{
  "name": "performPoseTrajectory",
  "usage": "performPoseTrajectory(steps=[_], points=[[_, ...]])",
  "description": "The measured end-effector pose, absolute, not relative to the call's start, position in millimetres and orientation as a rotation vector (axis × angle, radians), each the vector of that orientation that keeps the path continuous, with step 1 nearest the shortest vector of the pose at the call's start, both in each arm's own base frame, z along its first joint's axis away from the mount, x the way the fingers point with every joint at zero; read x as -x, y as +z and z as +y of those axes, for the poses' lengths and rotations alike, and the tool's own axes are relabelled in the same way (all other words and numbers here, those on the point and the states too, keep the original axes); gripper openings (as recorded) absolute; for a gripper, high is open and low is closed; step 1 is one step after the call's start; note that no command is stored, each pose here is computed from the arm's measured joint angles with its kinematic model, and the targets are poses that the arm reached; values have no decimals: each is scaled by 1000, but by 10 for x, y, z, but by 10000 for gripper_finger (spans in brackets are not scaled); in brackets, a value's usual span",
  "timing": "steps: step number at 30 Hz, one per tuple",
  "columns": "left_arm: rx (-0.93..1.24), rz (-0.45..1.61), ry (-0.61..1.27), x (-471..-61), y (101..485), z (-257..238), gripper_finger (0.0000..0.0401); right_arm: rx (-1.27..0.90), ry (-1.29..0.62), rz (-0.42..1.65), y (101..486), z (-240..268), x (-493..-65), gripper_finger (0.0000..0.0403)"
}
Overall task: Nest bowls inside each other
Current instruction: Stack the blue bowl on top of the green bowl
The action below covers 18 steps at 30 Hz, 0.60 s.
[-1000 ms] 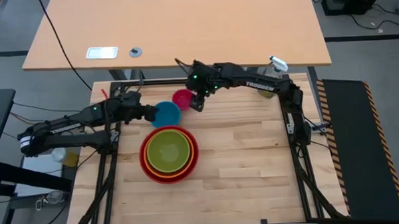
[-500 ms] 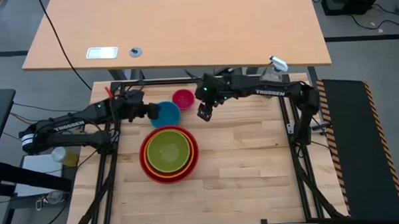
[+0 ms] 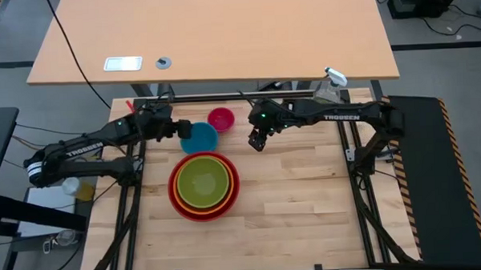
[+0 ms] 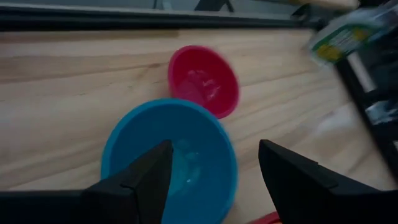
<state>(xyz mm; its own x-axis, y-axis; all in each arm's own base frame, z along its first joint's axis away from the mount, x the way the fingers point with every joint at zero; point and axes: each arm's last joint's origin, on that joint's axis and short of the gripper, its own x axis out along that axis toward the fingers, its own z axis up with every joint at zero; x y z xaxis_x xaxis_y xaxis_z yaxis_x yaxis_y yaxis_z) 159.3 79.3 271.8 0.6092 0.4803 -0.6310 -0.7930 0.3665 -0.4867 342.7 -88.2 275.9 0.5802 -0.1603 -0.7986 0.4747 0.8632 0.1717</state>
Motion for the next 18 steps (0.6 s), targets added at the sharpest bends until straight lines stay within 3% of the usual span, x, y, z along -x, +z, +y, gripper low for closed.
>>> performPoseTrajectory(steps=[18], points=[[855,625,956,-1770,2370,1067,242,-462,-358,822,2563,-458,-3334,217]])
